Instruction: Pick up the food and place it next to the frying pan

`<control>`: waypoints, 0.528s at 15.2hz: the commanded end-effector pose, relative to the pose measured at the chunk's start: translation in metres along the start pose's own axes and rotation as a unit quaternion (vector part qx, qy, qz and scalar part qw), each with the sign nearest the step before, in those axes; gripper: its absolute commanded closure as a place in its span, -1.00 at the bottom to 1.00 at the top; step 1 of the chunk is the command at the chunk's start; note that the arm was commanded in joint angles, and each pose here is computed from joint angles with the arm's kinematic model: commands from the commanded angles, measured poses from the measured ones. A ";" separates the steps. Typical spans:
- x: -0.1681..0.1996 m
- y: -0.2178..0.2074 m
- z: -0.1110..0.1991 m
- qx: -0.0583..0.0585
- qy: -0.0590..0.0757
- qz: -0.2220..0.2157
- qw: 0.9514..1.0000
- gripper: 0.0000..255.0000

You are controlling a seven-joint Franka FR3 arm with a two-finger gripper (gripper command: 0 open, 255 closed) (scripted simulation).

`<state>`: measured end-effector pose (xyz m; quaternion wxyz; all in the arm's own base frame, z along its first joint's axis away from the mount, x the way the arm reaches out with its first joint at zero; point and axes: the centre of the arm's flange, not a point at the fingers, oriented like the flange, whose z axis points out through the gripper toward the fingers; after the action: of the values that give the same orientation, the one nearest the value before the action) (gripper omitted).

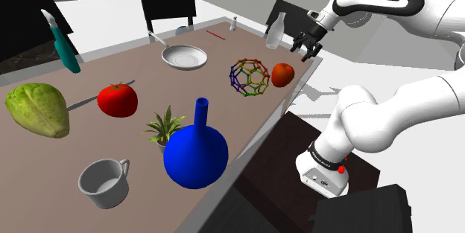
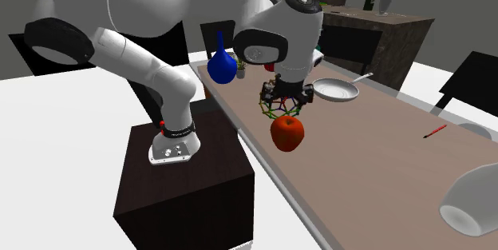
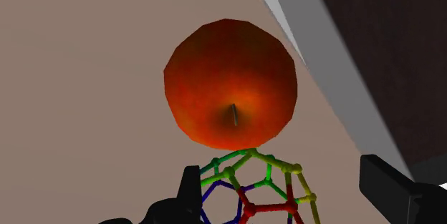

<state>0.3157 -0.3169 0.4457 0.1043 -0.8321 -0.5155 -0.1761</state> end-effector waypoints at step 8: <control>-0.011 0.020 0.049 0.004 0.009 -0.028 1.000 -1.00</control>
<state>0.3371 -0.3193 0.4026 0.1070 -0.8152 -0.5385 -0.1842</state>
